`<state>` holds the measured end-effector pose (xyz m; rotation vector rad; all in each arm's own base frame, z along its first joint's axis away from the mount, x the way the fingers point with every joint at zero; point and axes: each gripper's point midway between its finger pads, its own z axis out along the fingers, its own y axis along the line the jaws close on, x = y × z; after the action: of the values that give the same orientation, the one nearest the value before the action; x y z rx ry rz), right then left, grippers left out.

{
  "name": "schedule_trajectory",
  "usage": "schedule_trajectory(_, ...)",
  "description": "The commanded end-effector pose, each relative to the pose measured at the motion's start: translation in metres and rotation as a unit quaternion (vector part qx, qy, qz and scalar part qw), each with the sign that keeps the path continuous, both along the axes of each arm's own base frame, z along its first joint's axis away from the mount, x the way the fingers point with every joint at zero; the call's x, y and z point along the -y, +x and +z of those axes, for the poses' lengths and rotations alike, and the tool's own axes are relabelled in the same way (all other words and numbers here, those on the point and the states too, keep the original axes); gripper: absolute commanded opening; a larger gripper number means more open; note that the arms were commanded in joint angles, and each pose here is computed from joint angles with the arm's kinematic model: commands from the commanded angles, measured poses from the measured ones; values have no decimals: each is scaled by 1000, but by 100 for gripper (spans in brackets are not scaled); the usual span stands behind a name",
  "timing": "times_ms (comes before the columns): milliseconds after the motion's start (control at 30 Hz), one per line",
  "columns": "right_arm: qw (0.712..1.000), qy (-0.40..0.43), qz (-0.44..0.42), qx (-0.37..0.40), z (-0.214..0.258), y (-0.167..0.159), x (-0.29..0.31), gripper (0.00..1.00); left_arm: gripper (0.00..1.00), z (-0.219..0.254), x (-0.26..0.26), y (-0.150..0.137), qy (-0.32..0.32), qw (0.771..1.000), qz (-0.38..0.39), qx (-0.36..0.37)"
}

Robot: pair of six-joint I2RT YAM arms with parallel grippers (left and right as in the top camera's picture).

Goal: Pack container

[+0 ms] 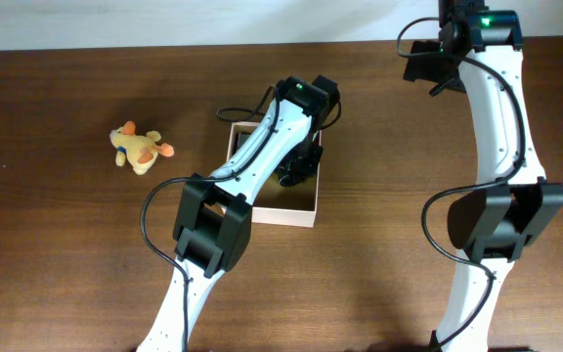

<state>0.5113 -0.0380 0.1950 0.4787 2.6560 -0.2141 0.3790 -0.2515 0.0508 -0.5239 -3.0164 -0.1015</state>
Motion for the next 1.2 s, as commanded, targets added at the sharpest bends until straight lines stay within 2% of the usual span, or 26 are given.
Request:
schedule_trajectory(0, 1000, -6, -6, -3, -2, -1, 4, 99, 27, -17, -5, -11, 21, 999, -3, -30)
schedule_trajectory(233, 1000, -6, -6, -3, -2, -1, 4, 99, 25, -17, -8, -1, 34, 999, -6, -6)
schedule_trajectory(533, 1000, -6, -6, -3, -2, -1, 4, 99, 23, -5, 0, 21, 21, 999, -17, 42)
schedule_trajectory(633, 1000, -6, -6, -3, -2, -1, 4, 99, 20, -1, 2, 25, 15, 998, -17, 52)
schedule_trajectory(700, 1000, -6, -6, -3, -2, -1, 4, 99, 12, 0, 4, 27, 12, 998, -21, 56)
schedule_trajectory(800, 1000, -6, -6, -3, -2, -1, 4, 99, 6, 1, 4, 28, 11, 998, -30, 57)
schedule_trajectory(1167, 1000, -6, -6, -3, -2, -1, 4, 99, 2, 1, 6, 30, 9, 998, -30, 62)
